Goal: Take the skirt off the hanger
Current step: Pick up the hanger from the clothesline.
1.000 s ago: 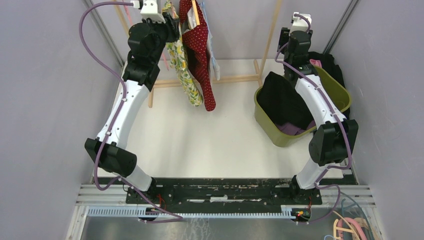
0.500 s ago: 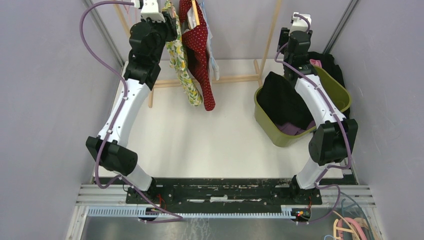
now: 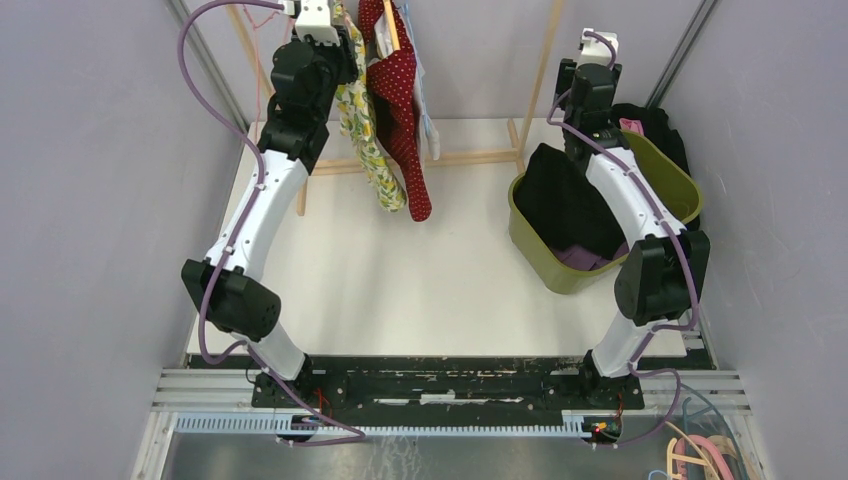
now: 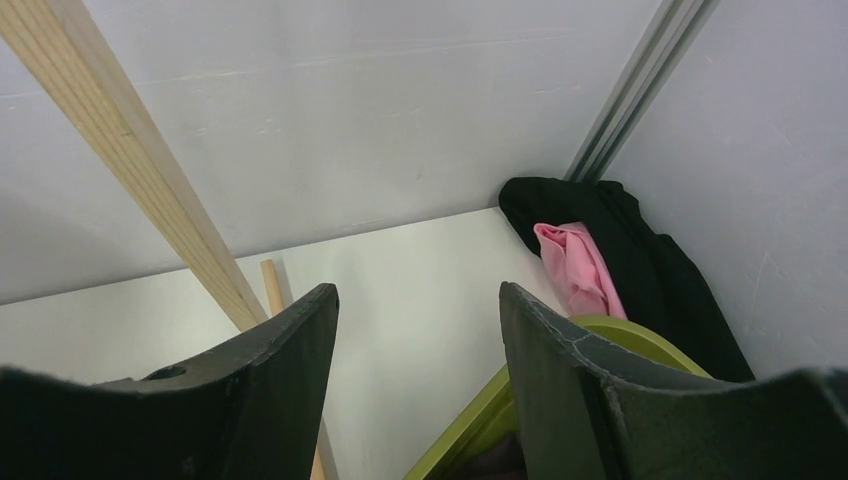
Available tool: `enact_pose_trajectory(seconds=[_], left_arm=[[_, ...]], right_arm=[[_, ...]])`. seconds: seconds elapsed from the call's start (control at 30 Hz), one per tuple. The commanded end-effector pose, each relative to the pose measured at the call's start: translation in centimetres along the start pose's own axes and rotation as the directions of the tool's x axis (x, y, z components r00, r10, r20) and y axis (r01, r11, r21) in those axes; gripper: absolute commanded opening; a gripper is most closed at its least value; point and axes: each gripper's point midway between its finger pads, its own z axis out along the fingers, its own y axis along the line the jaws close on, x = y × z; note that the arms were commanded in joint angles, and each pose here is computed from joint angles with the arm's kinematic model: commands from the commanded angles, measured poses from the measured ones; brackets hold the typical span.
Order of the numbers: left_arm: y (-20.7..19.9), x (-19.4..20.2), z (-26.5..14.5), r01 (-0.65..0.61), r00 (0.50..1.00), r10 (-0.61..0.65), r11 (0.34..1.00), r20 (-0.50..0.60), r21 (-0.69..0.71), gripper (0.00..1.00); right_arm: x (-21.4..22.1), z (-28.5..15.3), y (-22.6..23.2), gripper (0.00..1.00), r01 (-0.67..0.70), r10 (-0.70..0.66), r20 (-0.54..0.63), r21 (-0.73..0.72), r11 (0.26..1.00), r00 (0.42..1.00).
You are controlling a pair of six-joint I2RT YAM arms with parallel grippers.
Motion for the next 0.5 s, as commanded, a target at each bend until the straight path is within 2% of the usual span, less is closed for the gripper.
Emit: enact_pose_trajectory(seconds=[0.0,0.13,0.47], left_arm=[[1.3,-0.6,-0.4,-0.082,0.997,0.083,0.995,0.010,-0.057,0.48],[2.0,0.2,-0.1,-0.105,0.994,0.104,0.991,-0.010,-0.087,0.48],[0.6,1.4,3.0,-0.058,0.998,0.058,0.997,-0.009,-0.043,0.52]], right_arm=[[-2.0,0.4,-1.1,0.66,-0.033,0.029,0.067,0.052,0.998,0.997],[-1.7,0.5,-1.2,0.66,-0.031,0.027,0.061,0.057,0.998,0.998],[-1.5,0.7,-1.6,0.66,-0.019,0.016,0.053,0.055,0.998,0.998]])
